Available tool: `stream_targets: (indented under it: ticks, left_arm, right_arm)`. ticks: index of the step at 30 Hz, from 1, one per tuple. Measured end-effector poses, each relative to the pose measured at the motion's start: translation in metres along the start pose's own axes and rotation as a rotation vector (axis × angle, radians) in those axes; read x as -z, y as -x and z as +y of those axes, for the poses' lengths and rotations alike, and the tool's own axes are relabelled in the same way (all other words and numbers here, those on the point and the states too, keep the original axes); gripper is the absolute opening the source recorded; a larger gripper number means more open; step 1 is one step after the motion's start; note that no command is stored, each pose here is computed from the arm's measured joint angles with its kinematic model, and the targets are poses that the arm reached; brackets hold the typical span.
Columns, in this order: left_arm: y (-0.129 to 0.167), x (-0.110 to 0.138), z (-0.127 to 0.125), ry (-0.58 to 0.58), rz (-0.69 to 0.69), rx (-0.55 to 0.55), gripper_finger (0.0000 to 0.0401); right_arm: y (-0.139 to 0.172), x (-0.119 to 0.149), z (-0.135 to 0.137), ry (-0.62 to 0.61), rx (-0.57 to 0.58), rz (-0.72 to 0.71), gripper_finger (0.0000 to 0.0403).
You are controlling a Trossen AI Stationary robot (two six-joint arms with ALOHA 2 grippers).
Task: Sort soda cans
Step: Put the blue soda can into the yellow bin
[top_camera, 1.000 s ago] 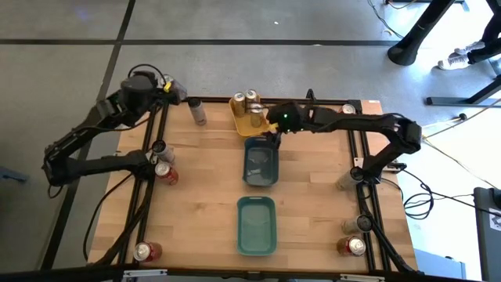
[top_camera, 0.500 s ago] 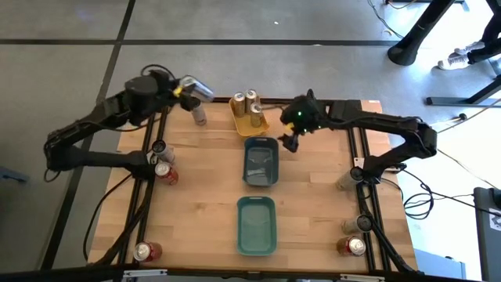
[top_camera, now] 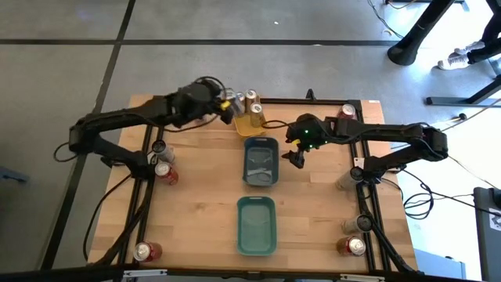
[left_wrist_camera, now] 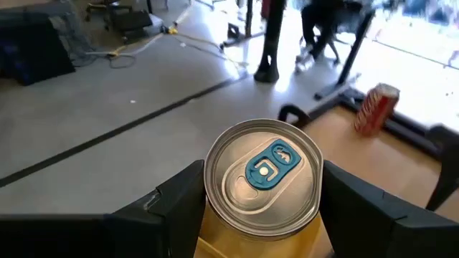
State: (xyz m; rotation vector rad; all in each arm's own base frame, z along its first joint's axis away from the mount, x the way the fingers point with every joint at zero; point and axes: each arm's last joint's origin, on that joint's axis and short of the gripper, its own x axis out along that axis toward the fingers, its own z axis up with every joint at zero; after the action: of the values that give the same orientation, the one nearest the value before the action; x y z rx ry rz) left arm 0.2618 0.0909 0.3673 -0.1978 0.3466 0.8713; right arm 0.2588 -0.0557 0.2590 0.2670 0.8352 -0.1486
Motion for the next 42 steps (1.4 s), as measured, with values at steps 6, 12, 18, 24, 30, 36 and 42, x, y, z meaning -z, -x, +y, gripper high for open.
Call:
stream_targets:
  ticks: [6,12,18,24,30,36,42]
  left_arm:
    - [-0.033,0.018,-0.013,-0.048,0.095,-0.012,0.0225]
    - [-0.067,0.033,-0.012,-0.04,0.168,-0.046,0.0225]
    - [-0.096,0.045,-0.012,-0.042,0.188,-0.081,0.0225]
    - [-0.115,0.057,-0.015,-0.066,0.203,-0.089,0.0225]
    - [-0.135,0.074,-0.015,-0.09,0.261,-0.118,0.0225]
    - [-0.146,0.084,-0.018,-0.099,0.281,-0.122,0.0225]
    - [-0.149,0.087,-0.018,-0.102,0.287,-0.125,0.0225]
  right_arm:
    - [-0.004,0.003,0.001,0.004,-0.005,-0.017,0.0331]
    - [-0.007,0.008,0.0,-0.002,-0.003,-0.004,0.0331]
    - [-0.01,0.011,-0.001,-0.003,-0.001,-0.004,0.0331]
    - [-0.014,0.015,-0.003,-0.015,-0.002,-0.015,0.0331]
    - [-0.021,0.023,-0.004,-0.02,-0.003,-0.024,0.0331]
    - [-0.022,0.024,-0.005,-0.021,-0.003,-0.025,0.0331]
    - [-0.022,0.024,-0.005,-0.02,-0.004,-0.027,0.0331]
